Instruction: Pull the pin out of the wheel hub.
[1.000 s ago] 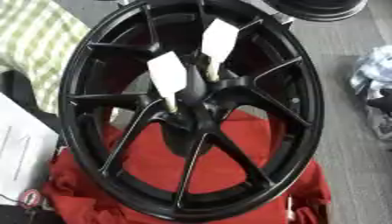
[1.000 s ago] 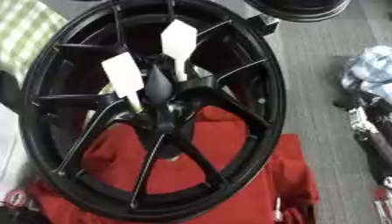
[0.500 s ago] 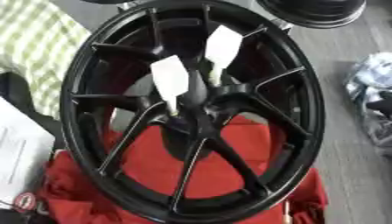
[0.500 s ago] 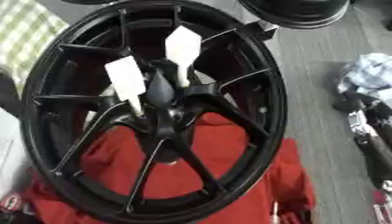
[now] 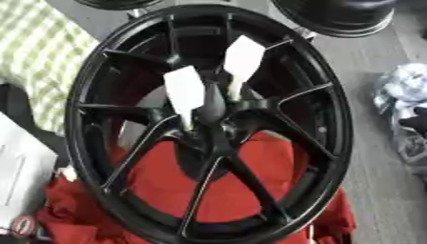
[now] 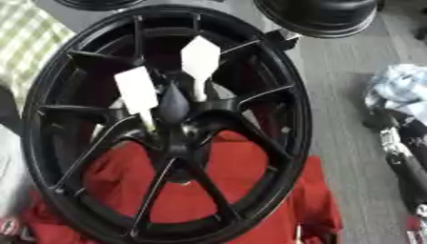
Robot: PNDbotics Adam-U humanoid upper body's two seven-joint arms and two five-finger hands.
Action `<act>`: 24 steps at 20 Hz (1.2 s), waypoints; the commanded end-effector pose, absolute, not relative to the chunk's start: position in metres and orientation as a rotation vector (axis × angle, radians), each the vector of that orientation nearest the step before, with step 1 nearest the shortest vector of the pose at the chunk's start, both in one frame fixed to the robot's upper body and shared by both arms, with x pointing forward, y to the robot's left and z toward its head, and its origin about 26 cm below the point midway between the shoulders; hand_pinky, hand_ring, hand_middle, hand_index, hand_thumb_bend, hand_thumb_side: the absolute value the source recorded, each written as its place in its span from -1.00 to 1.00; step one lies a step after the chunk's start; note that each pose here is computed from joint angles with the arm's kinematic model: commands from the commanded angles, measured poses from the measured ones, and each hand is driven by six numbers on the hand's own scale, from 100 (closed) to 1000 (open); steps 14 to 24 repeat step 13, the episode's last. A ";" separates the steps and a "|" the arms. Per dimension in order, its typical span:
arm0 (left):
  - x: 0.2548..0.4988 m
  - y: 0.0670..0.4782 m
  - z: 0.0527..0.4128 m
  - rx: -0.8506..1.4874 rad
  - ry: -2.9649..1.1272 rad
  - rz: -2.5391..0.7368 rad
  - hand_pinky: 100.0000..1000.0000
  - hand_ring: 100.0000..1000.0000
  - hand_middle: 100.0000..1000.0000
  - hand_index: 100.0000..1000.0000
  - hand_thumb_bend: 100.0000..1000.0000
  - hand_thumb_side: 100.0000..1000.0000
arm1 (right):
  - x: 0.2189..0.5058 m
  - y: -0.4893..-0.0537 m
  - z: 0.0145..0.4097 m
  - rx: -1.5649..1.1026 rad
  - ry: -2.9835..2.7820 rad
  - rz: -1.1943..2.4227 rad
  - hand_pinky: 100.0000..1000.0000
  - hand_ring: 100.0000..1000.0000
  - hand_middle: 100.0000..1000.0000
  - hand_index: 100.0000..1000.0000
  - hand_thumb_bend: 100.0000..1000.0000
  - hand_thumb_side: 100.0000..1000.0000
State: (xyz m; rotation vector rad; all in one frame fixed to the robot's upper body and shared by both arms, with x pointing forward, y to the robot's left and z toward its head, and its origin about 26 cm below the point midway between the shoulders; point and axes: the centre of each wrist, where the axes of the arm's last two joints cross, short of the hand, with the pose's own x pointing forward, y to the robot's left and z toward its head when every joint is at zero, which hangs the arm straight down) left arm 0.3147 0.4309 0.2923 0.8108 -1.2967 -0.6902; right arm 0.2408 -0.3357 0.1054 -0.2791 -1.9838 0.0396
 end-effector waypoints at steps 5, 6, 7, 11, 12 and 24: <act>0.294 0.373 0.323 0.649 -1.876 -0.693 0.10 0.35 0.25 0.57 -1.00 0.38 | 0.239 -0.339 0.113 -0.285 -2.025 0.059 0.94 0.47 0.12 0.43 -1.00 -0.04; 0.289 0.360 0.322 0.598 -1.958 -0.690 0.09 0.34 0.24 0.56 -1.00 0.35 | 0.240 -0.340 0.114 -0.282 -2.032 0.062 0.94 0.47 0.12 0.43 -1.00 -0.05; 0.286 0.348 0.319 0.536 -2.022 -0.677 0.07 0.32 0.22 0.54 -1.00 0.33 | 0.240 -0.340 0.115 -0.278 -2.039 0.064 0.94 0.47 0.12 0.43 -1.00 -0.05; 0.288 0.327 0.303 0.348 -2.189 -0.624 0.05 0.30 0.21 0.58 -1.00 0.34 | 0.242 -0.338 0.117 -0.260 -2.057 0.072 0.94 0.47 0.12 0.43 -1.00 -0.05; 0.290 0.324 0.298 0.321 -2.221 -0.609 0.05 0.30 0.20 0.57 -1.00 0.33 | 0.243 -0.338 0.118 -0.256 -2.061 0.075 0.94 0.47 0.12 0.43 -1.00 -0.05; 0.291 0.322 0.293 0.304 -2.250 -0.589 0.04 0.29 0.19 0.56 -1.00 0.33 | 0.243 -0.338 0.118 -0.253 -2.066 0.076 0.94 0.47 0.12 0.43 -1.00 -0.05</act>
